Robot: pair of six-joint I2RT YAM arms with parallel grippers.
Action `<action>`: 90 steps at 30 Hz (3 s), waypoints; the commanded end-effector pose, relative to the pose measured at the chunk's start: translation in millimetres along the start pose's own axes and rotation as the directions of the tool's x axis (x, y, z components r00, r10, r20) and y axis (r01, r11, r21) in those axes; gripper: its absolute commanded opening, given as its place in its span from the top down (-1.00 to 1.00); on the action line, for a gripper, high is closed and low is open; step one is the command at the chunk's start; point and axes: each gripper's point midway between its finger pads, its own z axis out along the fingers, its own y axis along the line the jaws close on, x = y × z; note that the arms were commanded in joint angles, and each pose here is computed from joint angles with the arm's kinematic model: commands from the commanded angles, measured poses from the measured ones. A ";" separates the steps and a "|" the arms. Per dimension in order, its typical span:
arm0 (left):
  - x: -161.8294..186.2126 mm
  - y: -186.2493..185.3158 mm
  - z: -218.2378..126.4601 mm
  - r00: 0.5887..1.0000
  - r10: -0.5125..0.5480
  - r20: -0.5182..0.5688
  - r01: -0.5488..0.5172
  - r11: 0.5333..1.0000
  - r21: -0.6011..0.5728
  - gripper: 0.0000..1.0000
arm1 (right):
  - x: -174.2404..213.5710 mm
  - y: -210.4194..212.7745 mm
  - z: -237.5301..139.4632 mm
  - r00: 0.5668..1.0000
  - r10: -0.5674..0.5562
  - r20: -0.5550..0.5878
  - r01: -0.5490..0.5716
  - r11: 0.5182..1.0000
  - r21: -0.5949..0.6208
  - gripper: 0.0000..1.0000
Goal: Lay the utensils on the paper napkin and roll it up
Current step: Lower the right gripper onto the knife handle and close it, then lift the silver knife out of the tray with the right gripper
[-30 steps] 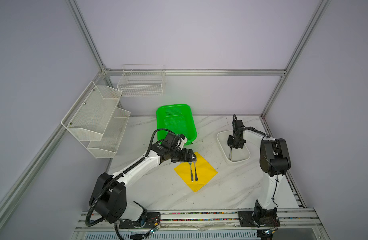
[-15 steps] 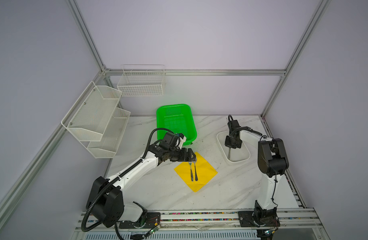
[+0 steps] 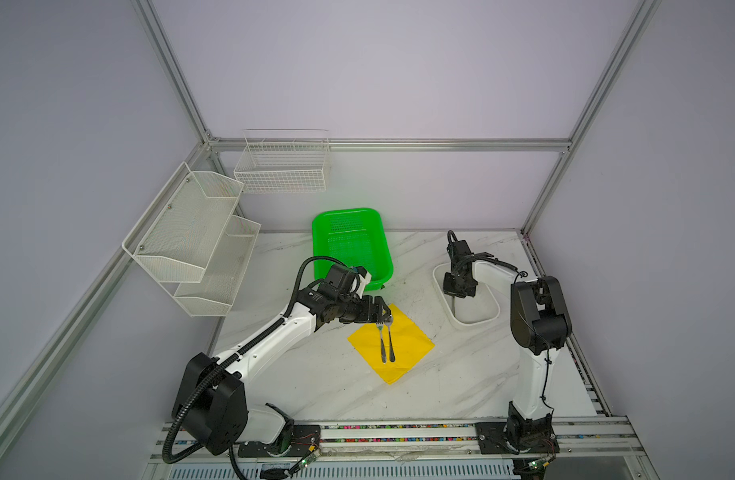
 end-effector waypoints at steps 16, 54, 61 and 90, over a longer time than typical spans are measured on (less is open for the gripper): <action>-28.3 -30.2 -21.7 0.995 0.041 0.096 -0.048 0.996 0.075 -0.77 | 37.1 7.3 14.5 0.991 -0.054 -0.120 0.053 0.998 -0.017 0.75; -22.7 -2.0 -36.4 0.979 -0.066 0.194 0.073 0.997 -0.029 -0.67 | -11.0 7.4 -87.0 0.976 -0.105 0.193 0.134 0.980 -0.148 1.00; -22.6 -1.4 -36.9 0.978 -0.062 0.201 0.070 0.997 -0.030 -0.66 | -9.6 12.4 -120.4 0.959 -0.104 0.265 0.162 0.965 -0.206 1.00; 19.1 -3.5 -30.9 0.990 -0.076 0.116 0.066 0.994 0.085 -0.67 | 140.1 160.8 -114.5 0.994 -0.102 0.031 0.098 0.774 -0.626 1.00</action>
